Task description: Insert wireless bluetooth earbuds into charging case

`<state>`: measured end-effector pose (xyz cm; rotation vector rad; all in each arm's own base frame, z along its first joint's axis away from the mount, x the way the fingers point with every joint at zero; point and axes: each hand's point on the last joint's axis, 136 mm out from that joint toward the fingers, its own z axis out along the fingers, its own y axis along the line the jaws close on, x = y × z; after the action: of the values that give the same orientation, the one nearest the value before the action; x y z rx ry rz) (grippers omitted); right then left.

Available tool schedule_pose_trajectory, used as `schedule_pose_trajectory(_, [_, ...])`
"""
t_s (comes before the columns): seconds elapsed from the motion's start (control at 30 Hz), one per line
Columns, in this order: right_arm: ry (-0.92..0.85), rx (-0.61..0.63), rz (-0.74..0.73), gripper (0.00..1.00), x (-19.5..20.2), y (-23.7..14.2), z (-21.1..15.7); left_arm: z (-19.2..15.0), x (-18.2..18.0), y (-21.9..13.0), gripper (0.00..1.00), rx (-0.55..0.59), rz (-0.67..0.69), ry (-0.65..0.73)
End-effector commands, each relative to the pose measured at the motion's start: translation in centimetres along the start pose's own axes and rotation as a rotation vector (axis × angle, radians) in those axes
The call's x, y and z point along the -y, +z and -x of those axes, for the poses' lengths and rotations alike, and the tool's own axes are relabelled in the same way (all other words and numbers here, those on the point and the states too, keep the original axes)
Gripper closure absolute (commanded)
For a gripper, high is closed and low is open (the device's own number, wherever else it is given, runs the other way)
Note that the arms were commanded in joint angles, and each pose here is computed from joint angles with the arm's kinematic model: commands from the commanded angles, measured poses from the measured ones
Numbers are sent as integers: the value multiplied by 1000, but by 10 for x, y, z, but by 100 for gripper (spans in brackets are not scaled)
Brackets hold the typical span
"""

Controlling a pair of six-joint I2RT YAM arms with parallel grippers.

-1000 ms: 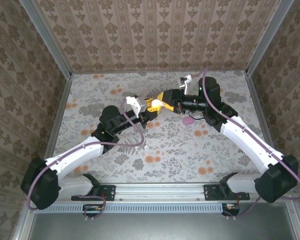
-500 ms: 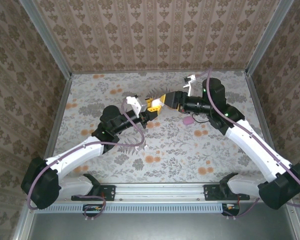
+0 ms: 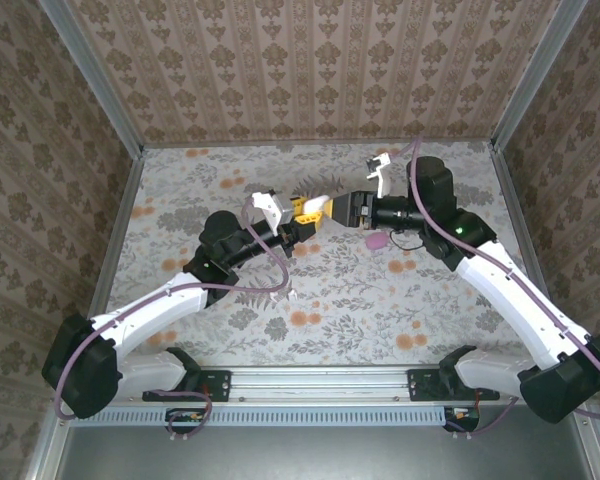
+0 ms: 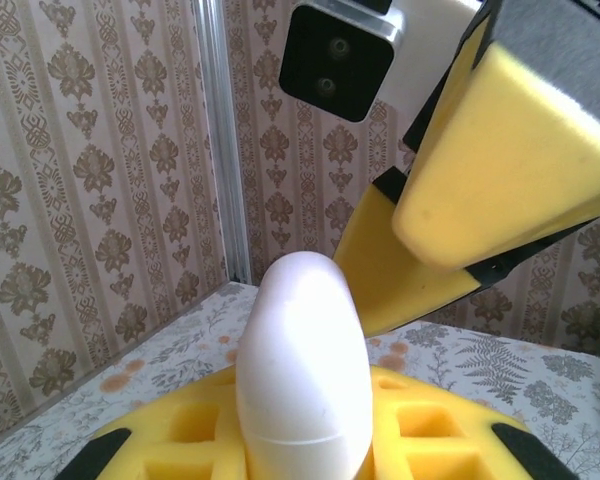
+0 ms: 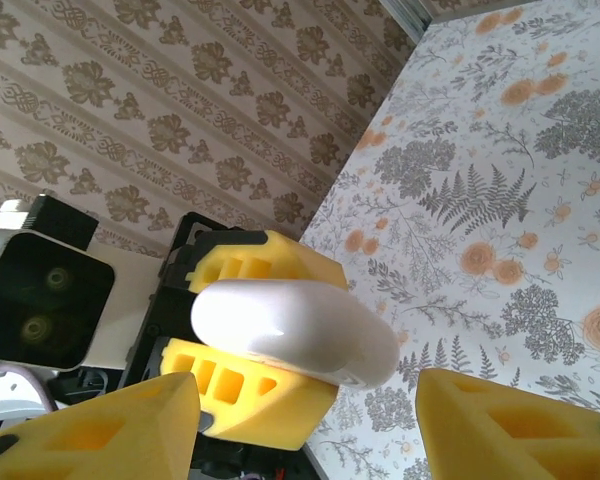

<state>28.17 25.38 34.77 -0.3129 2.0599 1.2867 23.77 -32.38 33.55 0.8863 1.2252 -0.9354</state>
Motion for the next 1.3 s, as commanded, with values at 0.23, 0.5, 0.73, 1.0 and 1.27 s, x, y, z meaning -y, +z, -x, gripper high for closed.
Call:
schedule_pose_trajectory(0.23, [-17, -21, -5, 39, -2, 2, 2, 32, 6, -2, 78, 89, -29, 19])
schedule_pose_trajectory(0.5, [-18, -65, 7, 38, -1, 6, -5, 30, 5, -3, 78, 86, -18, 19])
schedule_pose_trajectory(0.73, [-7, -17, -47, 38, 9, 6, 2, 30, 6, -2, 78, 85, -27, 19])
schedule_pose_trajectory(1.0, [58, 98, -34, 39, 7, 9, 27, 30, 12, -1, 78, 70, -69, 25])
schedule_pose_trajectory(1.27, [60, 126, -29, 37, 2, 8, 36, 29, 12, -2, 78, 70, -68, 24])
